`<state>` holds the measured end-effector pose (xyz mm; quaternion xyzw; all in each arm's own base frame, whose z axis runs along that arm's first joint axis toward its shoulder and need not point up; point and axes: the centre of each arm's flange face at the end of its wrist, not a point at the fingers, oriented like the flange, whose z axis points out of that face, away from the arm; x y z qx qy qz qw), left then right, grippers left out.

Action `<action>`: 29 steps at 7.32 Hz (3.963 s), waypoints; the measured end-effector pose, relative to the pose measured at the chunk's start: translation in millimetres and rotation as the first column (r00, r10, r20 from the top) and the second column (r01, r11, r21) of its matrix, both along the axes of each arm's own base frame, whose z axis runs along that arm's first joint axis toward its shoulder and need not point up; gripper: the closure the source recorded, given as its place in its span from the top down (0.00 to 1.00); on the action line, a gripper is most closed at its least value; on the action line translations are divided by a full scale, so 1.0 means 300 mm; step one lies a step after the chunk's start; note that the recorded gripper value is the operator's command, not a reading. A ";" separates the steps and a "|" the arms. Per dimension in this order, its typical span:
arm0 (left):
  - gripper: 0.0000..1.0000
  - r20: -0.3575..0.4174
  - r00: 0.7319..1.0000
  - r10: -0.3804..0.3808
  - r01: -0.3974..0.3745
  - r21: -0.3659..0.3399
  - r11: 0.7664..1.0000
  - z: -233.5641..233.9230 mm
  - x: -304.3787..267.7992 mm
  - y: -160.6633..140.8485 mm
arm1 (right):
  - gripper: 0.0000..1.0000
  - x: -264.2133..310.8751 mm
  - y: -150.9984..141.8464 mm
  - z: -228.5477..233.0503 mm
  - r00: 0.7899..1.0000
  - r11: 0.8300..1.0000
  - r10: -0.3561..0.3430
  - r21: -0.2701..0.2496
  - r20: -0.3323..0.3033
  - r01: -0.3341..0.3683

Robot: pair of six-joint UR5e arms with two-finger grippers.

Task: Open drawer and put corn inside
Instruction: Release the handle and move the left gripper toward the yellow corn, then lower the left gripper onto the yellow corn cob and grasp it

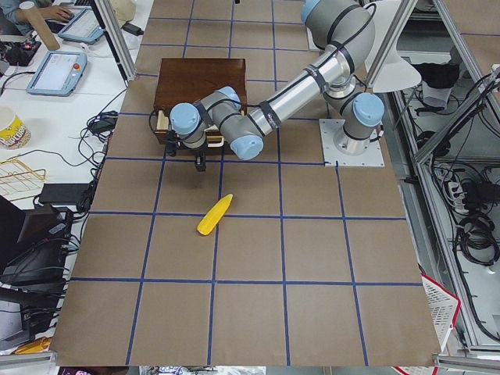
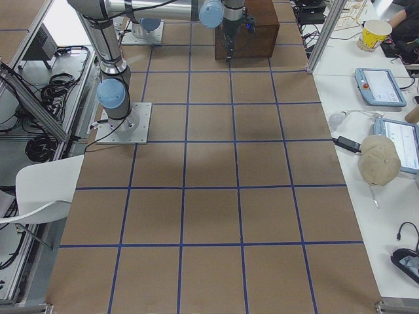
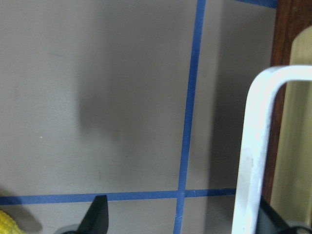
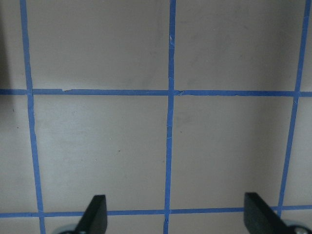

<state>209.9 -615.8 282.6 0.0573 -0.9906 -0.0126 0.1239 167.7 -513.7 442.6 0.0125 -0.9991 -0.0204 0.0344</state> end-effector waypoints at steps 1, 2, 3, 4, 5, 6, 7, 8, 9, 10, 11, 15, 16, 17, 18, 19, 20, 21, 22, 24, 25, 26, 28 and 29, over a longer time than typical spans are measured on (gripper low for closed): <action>1.00 0.001 1.000 0.003 -0.003 -0.001 1.000 0.004 0.006 0.002 | 1.00 0.000 0.000 0.000 1.000 1.000 0.000 0.000 0.000 0.000; 1.00 0.003 1.000 0.005 -0.005 -0.002 1.000 0.007 0.011 0.004 | 1.00 0.000 0.000 0.000 1.000 1.000 0.000 0.000 0.000 0.000; 1.00 0.003 1.000 0.007 -0.007 -0.003 1.000 0.008 0.015 0.004 | 1.00 0.000 0.000 0.000 1.000 1.000 0.000 0.000 0.000 0.000; 1.00 0.004 1.000 0.008 -0.008 -0.004 1.000 0.011 0.017 0.005 | 1.00 0.000 0.000 0.000 1.000 1.000 0.000 0.000 0.000 0.000; 1.00 0.005 1.000 0.010 -0.010 -0.006 1.000 0.017 0.020 0.008 | 1.00 0.000 0.000 0.000 1.000 1.000 0.000 0.000 0.000 0.000; 1.00 0.008 1.000 0.013 -0.013 -0.011 1.000 0.032 0.024 0.012 | 1.00 0.000 0.000 0.000 1.000 1.000 0.000 0.000 0.000 0.000; 1.00 0.014 1.000 0.015 -0.015 -0.020 1.000 0.060 0.025 0.016 | 1.00 0.000 0.000 0.000 1.000 1.000 0.000 -0.001 0.000 0.000; 1.00 0.019 1.000 0.015 -0.015 -0.025 1.000 0.097 0.026 0.018 | 1.00 0.000 0.000 0.000 1.000 1.000 0.000 -0.001 0.000 0.000; 1.00 0.026 1.000 0.016 -0.015 -0.026 1.000 0.144 0.029 0.018 | 1.00 0.000 0.000 0.000 1.000 1.000 0.000 -0.001 0.000 0.000; 1.00 0.052 0.999 0.014 -0.013 -0.020 1.000 0.180 0.041 0.020 | 1.00 0.000 0.000 0.000 1.000 1.000 0.000 -0.001 0.000 0.000; 1.00 0.096 0.995 0.016 -0.016 -0.003 1.000 0.195 0.074 0.029 | 1.00 0.000 0.000 0.000 1.000 1.000 0.000 -0.001 0.000 0.000; 1.00 0.260 0.964 0.054 -0.070 0.051 0.996 0.105 0.276 0.069 | 1.00 0.000 0.000 0.000 1.000 1.000 0.000 0.000 0.000 0.000; 1.00 0.264 0.962 0.070 -0.090 0.064 0.994 0.061 0.325 0.079 | 1.00 0.000 0.000 0.000 1.000 1.000 0.000 0.000 0.000 0.000; 1.00 0.264 0.961 0.083 -0.105 0.072 0.992 0.005 0.368 0.082 | 1.00 0.000 0.000 0.000 1.000 1.000 0.000 0.000 0.000 0.000; 1.00 0.266 0.960 0.093 -0.115 0.071 0.991 -0.062 0.395 0.079 | 1.00 0.000 0.000 0.000 1.000 1.000 0.000 0.000 -0.001 0.000; 1.00 0.270 0.957 0.106 -0.128 0.065 0.990 -0.126 0.413 0.086 | 1.00 0.000 0.000 0.000 1.000 1.000 0.000 0.000 -0.001 0.000; 1.00 0.280 0.952 0.125 -0.144 0.049 0.988 -0.168 0.429 0.098 | 1.00 0.000 0.000 0.000 1.000 1.000 0.000 0.000 -0.001 0.000; 1.00 0.291 0.946 0.140 -0.155 0.032 0.987 -0.191 0.442 0.108 | 1.00 0.000 0.000 0.000 1.000 1.000 0.000 0.000 -0.001 0.000; 1.00 0.296 0.944 0.147 -0.161 0.025 0.987 -0.203 0.447 0.112 | 1.00 0.000 0.000 0.000 1.000 1.000 0.000 0.000 0.000 0.000; 1.00 0.293 0.941 0.171 -0.186 0.021 0.982 -0.225 0.463 0.116 | 1.00 0.000 0.000 0.000 1.000 1.000 0.000 0.000 0.000 0.000; 1.00 0.292 0.934 0.205 -0.219 0.016 0.976 -0.228 0.476 0.121 | 1.00 0.000 0.000 0.000 1.000 1.000 0.000 0.000 0.000 0.000; 1.00 0.291 0.925 0.243 -0.258 0.014 0.966 -0.233 0.482 0.126 | 1.00 0.000 0.000 0.000 1.000 1.000 0.000 0.000 0.000 0.000; 1.00 0.283 0.906 0.315 -0.334 0.021 0.942 -0.257 0.476 0.138 | 1.00 0.000 0.000 0.000 1.000 1.000 0.000 0.000 0.000 0.000; 0.85 0.282 0.899 0.335 -0.355 0.024 0.934 -0.267 0.475 0.140 | 1.00 0.000 0.000 0.000 1.000 1.000 0.000 0.000 0.000 0.000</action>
